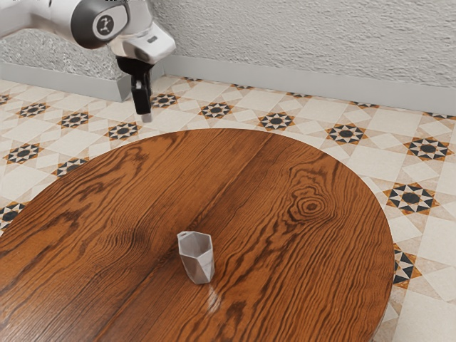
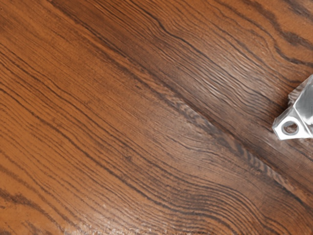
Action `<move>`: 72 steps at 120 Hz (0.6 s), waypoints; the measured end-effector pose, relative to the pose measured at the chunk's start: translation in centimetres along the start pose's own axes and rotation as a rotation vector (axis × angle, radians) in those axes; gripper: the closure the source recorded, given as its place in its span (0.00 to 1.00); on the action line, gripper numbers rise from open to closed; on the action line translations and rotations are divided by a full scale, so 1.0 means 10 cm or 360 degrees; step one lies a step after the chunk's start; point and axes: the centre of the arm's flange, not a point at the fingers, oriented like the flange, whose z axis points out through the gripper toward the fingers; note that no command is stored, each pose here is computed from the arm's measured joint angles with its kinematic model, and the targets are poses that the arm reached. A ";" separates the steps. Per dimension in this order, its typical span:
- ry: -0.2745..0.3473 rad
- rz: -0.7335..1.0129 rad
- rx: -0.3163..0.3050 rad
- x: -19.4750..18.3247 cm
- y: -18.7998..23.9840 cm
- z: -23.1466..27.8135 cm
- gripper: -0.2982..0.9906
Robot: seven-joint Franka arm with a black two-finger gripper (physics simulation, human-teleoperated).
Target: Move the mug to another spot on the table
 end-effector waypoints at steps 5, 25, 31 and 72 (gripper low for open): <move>-0.0025 -0.0072 -0.0021 -0.02 0.02 0.04 0.23; -0.0211 -0.0248 -0.0198 0.00 0.31 0.81 0.23; -0.0259 -0.0288 -0.0252 -0.01 0.40 1.06 0.23; -0.0224 -0.0200 -0.0441 0.03 0.61 1.78 0.23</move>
